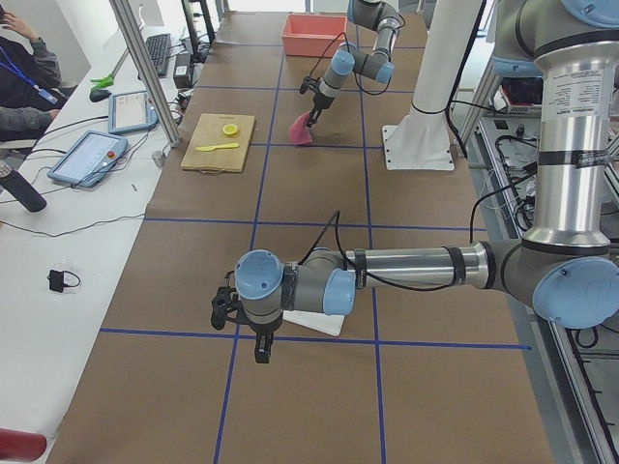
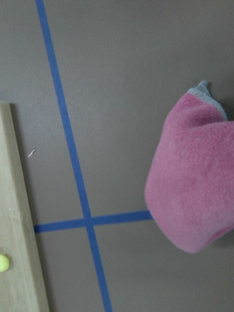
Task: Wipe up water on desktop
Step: 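Wipe the cloth again across the table center with the right gripper, then carry the cloth to the pink bin and drop it with the right gripper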
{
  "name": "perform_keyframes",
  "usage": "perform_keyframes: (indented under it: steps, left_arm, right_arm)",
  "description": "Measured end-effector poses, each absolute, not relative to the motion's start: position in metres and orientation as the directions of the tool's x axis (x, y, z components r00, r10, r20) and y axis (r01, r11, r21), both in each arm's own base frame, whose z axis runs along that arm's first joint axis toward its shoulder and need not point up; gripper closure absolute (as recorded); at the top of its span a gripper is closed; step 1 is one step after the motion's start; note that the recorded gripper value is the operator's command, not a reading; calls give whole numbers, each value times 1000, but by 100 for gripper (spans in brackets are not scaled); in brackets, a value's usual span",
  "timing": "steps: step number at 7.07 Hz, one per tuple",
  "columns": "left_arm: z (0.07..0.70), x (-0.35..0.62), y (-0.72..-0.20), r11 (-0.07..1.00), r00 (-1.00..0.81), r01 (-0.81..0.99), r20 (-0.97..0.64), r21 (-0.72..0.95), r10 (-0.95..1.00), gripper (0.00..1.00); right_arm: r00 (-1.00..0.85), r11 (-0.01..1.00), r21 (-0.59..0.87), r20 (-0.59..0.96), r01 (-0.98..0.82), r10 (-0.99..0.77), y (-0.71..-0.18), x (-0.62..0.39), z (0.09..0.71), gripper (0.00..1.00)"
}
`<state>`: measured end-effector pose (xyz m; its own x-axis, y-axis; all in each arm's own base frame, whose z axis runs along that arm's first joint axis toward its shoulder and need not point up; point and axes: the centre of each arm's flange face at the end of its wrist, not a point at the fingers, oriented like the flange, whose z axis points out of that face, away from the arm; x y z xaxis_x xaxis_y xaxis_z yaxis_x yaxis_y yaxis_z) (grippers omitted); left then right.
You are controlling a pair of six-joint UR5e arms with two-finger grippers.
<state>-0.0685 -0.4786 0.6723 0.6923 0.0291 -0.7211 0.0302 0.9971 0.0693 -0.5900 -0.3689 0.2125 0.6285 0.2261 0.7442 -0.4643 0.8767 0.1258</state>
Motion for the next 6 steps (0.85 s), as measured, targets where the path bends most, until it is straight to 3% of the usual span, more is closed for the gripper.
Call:
perform_keyframes:
  steps: [4, 6]
  left_arm:
    - [677, -68, -476, 998, 693, 30, -721, 63, 25, 2]
    - [678, -68, -475, 998, 692, 29, -721, 60, 23, 2]
  right_arm:
    - [622, 877, 123, 750, -464, 224, -371, -497, 147, 100]
    - [679, 906, 159, 714, -393, 169, -388, -395, 163, 100]
